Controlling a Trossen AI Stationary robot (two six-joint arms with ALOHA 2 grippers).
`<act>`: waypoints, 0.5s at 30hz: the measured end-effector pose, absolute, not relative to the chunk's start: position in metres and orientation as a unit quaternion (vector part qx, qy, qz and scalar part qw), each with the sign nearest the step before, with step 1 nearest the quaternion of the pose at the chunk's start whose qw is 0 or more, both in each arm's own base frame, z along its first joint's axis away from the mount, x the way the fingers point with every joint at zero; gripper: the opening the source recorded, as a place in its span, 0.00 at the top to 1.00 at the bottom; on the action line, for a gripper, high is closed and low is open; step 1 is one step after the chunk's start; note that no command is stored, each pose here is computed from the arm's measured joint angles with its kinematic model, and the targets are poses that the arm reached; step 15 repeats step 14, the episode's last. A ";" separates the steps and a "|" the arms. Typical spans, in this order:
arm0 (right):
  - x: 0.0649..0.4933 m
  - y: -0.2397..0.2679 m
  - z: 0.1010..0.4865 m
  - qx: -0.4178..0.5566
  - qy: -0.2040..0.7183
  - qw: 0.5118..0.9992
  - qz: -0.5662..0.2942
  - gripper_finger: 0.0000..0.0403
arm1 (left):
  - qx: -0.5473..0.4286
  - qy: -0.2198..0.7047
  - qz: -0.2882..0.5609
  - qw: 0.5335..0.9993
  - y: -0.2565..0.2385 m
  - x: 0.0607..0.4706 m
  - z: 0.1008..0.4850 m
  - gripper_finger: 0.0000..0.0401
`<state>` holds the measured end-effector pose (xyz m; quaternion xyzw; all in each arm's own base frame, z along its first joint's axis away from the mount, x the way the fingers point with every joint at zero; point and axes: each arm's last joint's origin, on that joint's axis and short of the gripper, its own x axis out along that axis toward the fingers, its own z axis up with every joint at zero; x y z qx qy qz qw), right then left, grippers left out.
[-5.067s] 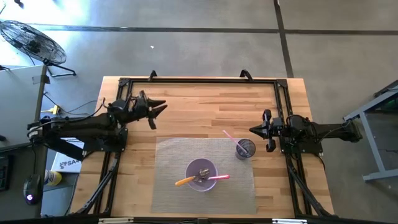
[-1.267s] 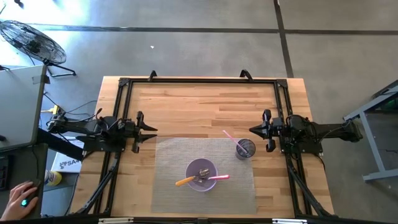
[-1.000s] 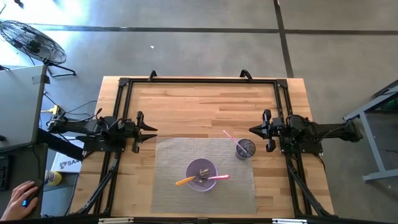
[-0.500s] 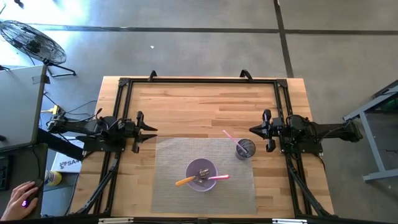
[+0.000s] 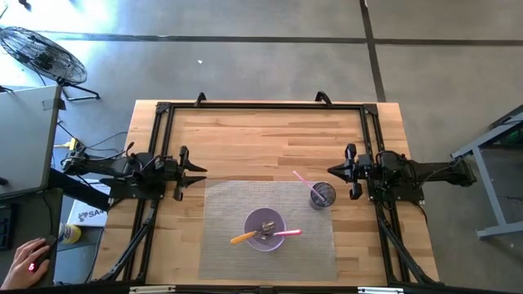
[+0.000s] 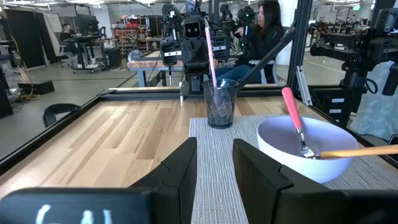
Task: Pick & Place Utensil
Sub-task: Return to Home Position
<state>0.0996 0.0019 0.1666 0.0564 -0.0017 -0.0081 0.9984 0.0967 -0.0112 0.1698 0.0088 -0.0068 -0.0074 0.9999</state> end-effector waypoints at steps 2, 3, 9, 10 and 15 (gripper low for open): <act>0.100 0.002 0.167 0.057 -0.002 0.998 -0.008 0.98 | 0.009 -0.007 -0.007 1.000 -0.011 0.097 0.170 0.75; 0.100 0.002 0.167 0.057 -0.002 0.998 -0.008 0.98 | 0.009 -0.007 -0.007 1.000 -0.011 0.097 0.170 0.75; 0.100 0.002 0.167 0.056 -0.002 0.998 -0.008 0.98 | 0.009 -0.007 -0.007 1.000 -0.011 0.097 0.170 0.75; 0.100 0.002 0.167 0.056 -0.002 0.998 -0.008 0.98 | 0.009 -0.007 -0.007 1.000 -0.011 0.097 0.170 0.75; 0.100 0.002 0.167 0.056 -0.002 0.998 -0.008 0.98 | 0.009 -0.007 -0.007 1.000 -0.011 0.097 0.170 0.75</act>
